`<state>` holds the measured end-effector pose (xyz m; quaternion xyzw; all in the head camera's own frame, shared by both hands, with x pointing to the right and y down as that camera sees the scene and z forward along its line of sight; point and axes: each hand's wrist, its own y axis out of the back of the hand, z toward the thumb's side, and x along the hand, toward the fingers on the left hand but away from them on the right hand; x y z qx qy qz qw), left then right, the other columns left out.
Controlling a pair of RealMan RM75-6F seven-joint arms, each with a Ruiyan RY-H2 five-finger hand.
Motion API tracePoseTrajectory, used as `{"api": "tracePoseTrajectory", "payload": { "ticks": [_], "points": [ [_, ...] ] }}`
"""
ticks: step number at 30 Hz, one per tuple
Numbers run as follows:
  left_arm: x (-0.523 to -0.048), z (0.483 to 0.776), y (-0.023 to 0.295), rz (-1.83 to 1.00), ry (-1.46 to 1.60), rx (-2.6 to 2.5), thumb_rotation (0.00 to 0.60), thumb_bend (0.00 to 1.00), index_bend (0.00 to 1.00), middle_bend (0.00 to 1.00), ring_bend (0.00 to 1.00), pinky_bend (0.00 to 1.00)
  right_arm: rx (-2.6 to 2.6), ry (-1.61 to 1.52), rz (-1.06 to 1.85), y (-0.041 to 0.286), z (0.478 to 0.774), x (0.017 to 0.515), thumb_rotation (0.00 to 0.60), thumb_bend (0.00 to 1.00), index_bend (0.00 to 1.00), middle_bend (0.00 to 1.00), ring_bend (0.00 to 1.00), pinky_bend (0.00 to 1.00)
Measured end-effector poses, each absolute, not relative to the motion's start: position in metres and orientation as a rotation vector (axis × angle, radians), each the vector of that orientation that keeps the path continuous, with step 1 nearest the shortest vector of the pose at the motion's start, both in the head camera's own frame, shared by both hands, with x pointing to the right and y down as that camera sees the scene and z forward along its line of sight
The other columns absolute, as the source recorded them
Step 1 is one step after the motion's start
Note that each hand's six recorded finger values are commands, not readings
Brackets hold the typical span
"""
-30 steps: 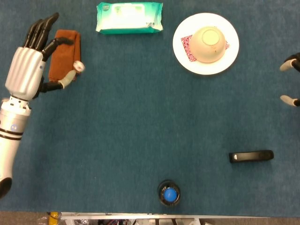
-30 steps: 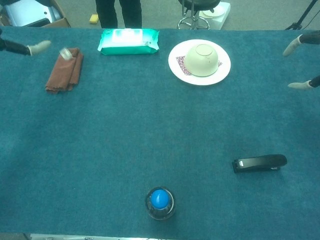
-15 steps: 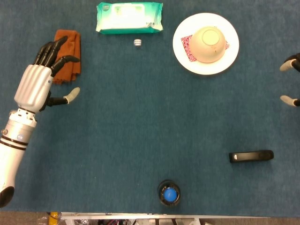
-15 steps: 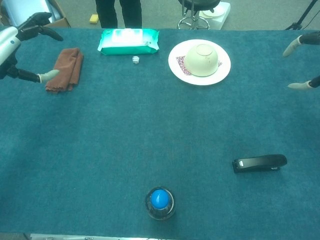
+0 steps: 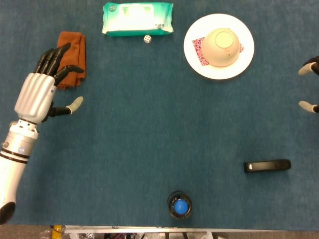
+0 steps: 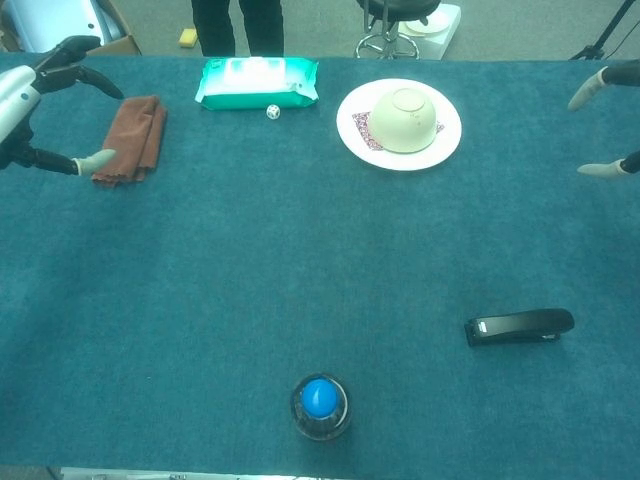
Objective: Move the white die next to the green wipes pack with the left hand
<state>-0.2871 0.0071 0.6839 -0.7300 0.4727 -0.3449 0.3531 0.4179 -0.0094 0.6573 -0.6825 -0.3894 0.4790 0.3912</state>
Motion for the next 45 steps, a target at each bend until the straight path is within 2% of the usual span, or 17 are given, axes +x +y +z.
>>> {"api": "tracePoseTrajectory", "payload": {
  "ticks": [9, 18, 31, 40, 45],
  "points": [
    [-0.304, 0.687, 0.008, -0.996, 1.176, -1.777, 0.6, 0.26, 0.32, 0.0, 0.0, 0.0, -1.717, -1.0, 1.204, -0.009, 0.647, 0.417, 0.6, 0.0, 0.38, 0.32, 0.21, 0.19],
    [-0.352, 0.686, 0.021, -1.186, 1.177, -1.644, 0.6, 0.26, 0.33, 0.0, 0.0, 0.0, -1.715, -1.004, 1.21, -0.004, 0.645, 0.42, 0.6, 0.0, 0.38, 0.32, 0.21, 0.19],
    [-0.42, 0.653, 0.05, -1.388, 1.271, -1.42, 0.6, 0.26, 0.33, 0.0, 0.0, 0.0, -1.721, -1.004, 1.221, 0.001, 0.649, 0.423, 0.6, 0.0, 0.38, 0.32, 0.21, 0.19],
    [-0.446, 0.643, 0.077, -1.469, 1.361, -1.353, 0.6, 0.26, 0.33, 0.0, 0.0, 0.0, -1.72, -0.973, 1.228, 0.008, 0.649, 0.421, 0.6, 0.0, 0.38, 0.32, 0.21, 0.19],
    [-0.449, 0.643, 0.08, -1.47, 1.367, -1.358, 0.6, 0.26, 0.34, 0.0, 0.0, 0.0, -1.668, -0.906, 1.244, 0.018, 0.643, 0.42, 0.6, 0.0, 0.38, 0.32, 0.21, 0.19]
  ]
}}
